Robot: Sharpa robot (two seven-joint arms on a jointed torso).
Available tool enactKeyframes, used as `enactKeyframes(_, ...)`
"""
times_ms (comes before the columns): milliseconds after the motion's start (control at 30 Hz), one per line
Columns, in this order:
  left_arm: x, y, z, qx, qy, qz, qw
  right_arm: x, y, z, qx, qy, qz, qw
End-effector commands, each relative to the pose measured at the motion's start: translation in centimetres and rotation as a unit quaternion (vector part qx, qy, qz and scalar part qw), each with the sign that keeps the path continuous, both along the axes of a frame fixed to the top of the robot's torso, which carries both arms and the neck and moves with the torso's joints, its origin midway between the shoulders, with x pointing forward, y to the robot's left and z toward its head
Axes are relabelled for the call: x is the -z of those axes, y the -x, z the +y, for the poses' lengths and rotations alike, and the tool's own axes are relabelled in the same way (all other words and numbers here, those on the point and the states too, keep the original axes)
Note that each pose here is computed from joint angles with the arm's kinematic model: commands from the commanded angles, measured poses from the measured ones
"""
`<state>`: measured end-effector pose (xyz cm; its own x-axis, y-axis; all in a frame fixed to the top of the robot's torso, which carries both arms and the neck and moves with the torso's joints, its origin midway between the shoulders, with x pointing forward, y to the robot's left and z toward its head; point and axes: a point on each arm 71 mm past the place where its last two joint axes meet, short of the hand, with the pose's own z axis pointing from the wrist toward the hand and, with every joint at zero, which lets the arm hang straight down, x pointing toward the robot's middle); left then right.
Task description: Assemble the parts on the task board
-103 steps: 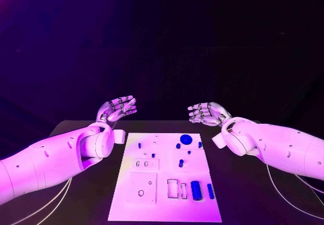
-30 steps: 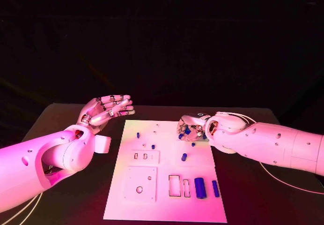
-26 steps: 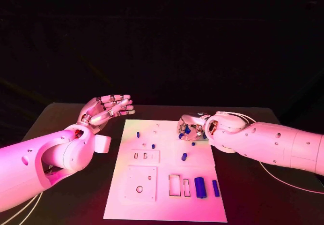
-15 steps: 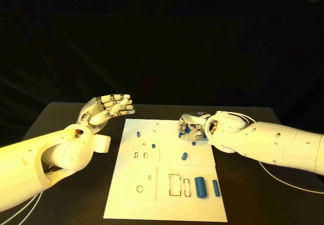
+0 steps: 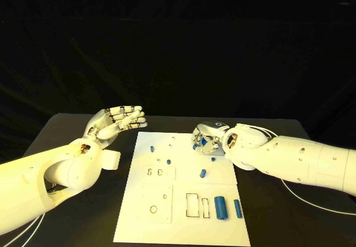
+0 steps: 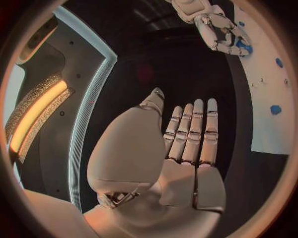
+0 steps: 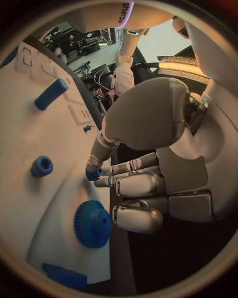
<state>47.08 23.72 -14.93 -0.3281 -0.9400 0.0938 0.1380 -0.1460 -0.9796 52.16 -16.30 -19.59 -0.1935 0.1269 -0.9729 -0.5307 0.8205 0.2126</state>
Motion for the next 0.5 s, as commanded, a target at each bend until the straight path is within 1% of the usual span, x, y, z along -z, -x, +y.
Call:
enactKeyframes(33,-0.15,0.02,-0.3,0.011,0.007,-0.002,1.000,-0.5,-0.2,0.3,0.012,-0.013,-0.029,0.999)
enactKeyframes(300,-0.15,0.02,-0.3,0.011,0.007,-0.002,1.000,-1.1,-0.9,1.9,0.024,-0.028,-0.057,0.998)
enactKeyframes(500,-0.16,0.02,-0.4,0.013,0.008,-0.002,1.000,-1.4,-1.5,3.3,0.026,-0.034,-0.069,0.997)
